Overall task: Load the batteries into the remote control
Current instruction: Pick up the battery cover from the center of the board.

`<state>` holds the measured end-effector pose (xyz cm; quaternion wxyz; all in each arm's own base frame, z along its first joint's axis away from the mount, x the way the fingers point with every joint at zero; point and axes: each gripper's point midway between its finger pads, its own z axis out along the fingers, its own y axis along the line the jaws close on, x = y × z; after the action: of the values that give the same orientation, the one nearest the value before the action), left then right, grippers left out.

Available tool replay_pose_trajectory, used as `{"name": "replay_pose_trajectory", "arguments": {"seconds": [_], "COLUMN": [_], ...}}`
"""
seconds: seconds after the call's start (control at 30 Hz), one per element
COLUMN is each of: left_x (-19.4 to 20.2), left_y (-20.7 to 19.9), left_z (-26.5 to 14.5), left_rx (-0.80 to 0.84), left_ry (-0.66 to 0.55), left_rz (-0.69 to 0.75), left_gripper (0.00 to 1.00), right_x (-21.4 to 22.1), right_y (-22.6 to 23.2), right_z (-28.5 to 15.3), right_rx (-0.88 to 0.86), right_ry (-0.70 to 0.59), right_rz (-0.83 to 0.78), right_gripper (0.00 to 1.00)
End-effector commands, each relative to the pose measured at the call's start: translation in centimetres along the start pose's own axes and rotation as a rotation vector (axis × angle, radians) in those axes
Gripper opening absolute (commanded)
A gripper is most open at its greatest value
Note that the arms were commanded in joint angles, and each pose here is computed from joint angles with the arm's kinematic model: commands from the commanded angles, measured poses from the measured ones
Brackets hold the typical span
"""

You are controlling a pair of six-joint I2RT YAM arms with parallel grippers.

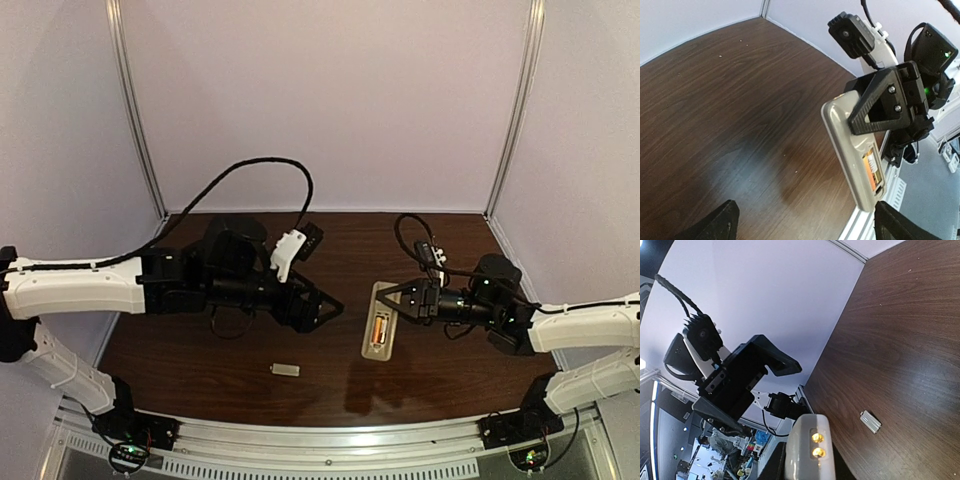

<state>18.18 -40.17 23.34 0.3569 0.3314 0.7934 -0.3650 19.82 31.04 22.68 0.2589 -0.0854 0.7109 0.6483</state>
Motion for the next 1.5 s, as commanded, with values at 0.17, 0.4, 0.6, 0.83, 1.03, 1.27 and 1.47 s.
{"name": "replay_pose_trajectory", "arguments": {"seconds": [0.17, 0.4, 0.6, 0.83, 1.03, 1.27, 1.47], "left_x": [12.1, 17.1, 20.2, 19.5, 20.3, 22.0, 22.4], "left_y": [4.7, 6.8, 8.5, 9.5, 10.1, 10.4, 10.6], "left_z": [-2.3, -1.7, -0.4, 0.9, 1.8, 2.6, 2.6], "left_rx": [-0.098, -0.083, -0.031, 0.031, 0.085, 0.110, 0.106], "left_ry": [0.464, 0.700, 0.789, 0.739, 0.766, 0.811, 0.826], "left_rz": [0.261, 0.447, 0.572, 0.613, 0.630, 0.615, 0.611], "left_gripper": [0.89, 0.80, 0.74, 0.68, 0.63, 0.51, 0.33], "right_x": [1.0, 1.2, 1.2, 1.4, 1.4, 1.4, 1.4], "right_y": [-2.1, -2.7, -3.0, -3.1, -3.1, -3.3, -3.7], "right_z": [-1.3, -1.7, -2.1, -2.6, -2.7, -2.8, -3.0], "right_rx": [0.098, 0.097, 0.101, 0.096, 0.092, 0.093, 0.105], "right_ry": [0.017, 0.018, 0.009, 0.008, 0.010, 0.008, 0.006], "right_rz": [-0.054, -0.039, -0.036, -0.034, -0.037, -0.036, -0.032], "right_gripper": [0.00, 0.00, 0.00, 0.00, 0.00, 0.00, 0.00]}}
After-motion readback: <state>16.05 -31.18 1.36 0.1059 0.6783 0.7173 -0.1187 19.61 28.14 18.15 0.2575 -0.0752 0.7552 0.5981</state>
